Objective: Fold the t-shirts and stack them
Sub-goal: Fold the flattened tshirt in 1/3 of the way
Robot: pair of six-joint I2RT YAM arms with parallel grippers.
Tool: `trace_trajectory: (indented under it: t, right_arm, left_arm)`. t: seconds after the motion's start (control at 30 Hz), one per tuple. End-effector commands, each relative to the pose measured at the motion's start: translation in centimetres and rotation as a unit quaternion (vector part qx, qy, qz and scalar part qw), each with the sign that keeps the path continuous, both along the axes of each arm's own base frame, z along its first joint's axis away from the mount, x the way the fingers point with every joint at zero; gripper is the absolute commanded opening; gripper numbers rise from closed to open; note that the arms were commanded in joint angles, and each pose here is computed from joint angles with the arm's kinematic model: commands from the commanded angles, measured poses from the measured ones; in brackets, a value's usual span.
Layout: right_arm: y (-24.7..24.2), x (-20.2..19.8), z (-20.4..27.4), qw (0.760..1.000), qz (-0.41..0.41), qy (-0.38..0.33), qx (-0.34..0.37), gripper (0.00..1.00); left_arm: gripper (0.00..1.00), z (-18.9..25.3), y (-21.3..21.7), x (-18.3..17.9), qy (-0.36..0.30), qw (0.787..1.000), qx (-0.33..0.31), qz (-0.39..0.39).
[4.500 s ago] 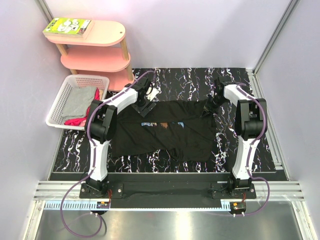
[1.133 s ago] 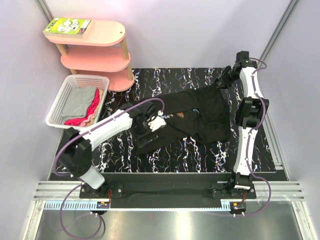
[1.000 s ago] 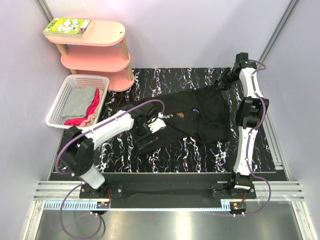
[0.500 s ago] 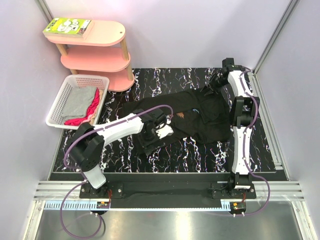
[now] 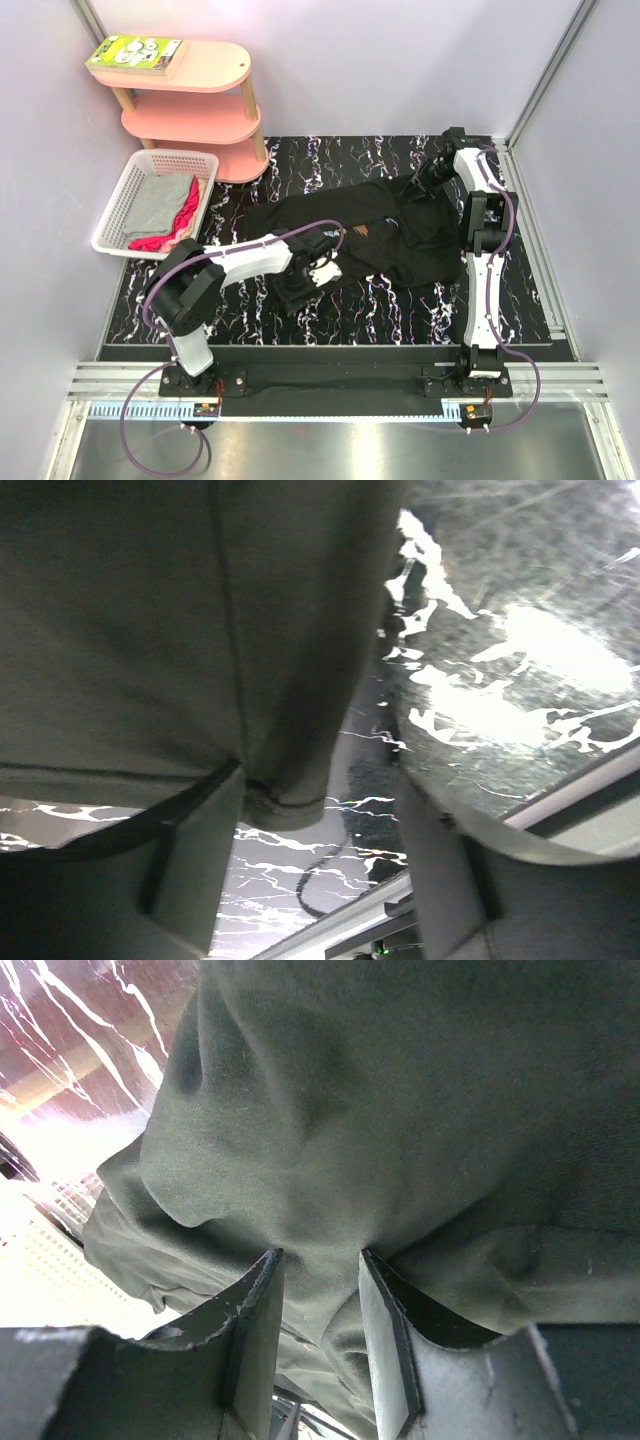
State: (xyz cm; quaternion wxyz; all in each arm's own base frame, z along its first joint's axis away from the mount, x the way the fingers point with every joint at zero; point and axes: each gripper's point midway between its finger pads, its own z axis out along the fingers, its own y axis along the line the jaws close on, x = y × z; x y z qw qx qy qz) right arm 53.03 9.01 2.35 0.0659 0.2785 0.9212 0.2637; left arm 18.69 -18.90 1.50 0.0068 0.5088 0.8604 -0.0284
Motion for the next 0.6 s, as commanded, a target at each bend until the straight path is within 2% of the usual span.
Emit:
trace_trajectory:
  t: [0.0,0.23,0.47,0.57]
  right_arm:
    - [-0.5,0.7,1.3,1.0,0.003,-0.026,-0.01,0.44]
    - [-1.1,0.8,0.2,1.0,-0.003,-0.017,-0.017,0.44]
    - [-2.2,0.5,-0.6,1.0,-0.01,-0.009,-0.022,0.44]
    - [-2.9,0.5,-0.5,1.0,-0.016,-0.008,-0.023,0.44]
  left_arm:
    - [0.52,-0.7,-0.2,0.6,-0.013,1.0,-0.003,0.005]
    - [0.17,-1.5,1.8,0.3,-0.006,1.0,0.012,0.008]
    - [0.01,-2.3,4.4,-0.1,-0.004,0.999,0.03,0.014]
    - [0.0,-1.6,5.4,-0.1,-0.004,0.999,0.03,0.015]
